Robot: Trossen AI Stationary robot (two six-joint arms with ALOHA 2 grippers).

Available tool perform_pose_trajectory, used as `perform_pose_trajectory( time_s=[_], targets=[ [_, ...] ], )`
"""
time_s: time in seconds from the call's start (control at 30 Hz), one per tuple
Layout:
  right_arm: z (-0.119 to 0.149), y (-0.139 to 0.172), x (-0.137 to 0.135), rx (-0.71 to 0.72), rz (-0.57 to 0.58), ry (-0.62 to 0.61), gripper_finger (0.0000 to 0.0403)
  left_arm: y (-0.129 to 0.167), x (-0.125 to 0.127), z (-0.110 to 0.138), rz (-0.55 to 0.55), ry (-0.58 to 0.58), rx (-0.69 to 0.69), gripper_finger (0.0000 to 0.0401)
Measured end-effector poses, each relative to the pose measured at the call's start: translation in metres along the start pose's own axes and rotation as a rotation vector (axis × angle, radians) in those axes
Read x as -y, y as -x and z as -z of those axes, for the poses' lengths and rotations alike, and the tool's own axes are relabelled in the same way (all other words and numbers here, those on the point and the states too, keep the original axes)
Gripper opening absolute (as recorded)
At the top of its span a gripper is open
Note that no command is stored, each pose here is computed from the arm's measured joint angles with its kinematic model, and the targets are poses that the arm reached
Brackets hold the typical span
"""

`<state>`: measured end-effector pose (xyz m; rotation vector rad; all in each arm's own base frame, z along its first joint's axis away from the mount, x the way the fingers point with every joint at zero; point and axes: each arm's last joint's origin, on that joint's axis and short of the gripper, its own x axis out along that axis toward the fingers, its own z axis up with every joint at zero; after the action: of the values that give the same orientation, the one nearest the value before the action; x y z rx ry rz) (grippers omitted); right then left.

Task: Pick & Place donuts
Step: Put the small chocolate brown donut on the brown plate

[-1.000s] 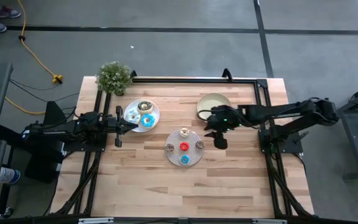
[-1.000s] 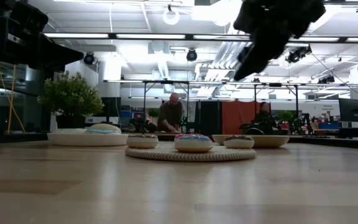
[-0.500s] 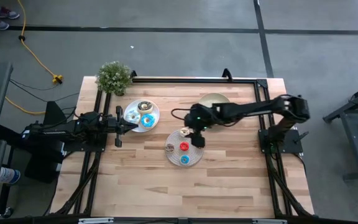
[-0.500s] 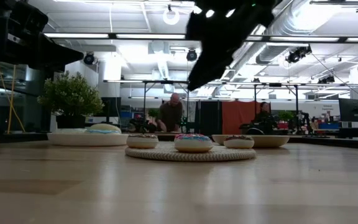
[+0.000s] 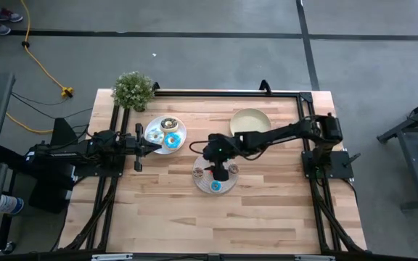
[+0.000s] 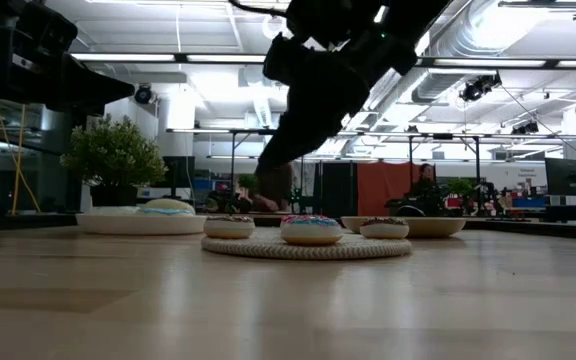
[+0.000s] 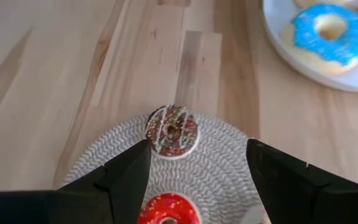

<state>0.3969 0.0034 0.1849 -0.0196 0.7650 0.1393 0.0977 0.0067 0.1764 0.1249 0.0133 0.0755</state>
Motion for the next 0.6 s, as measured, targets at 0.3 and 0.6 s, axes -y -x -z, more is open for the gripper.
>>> perform_pose_trajectory(
  time_s=[0.3, 0.6],
  targets=[
    [0.007, -0.022, -0.01, 0.005, -0.021, 0.018, 0.0257, 0.0, 0.0, 0.0, 0.0, 0.0, -0.001, 0.0001],
    [0.01, -0.026, -0.014, -0.006, 0.007, 0.002, 0.0257, 0.0, 0.0, 0.0, 0.0, 0.0, -0.001, 0.0001]
  ],
)
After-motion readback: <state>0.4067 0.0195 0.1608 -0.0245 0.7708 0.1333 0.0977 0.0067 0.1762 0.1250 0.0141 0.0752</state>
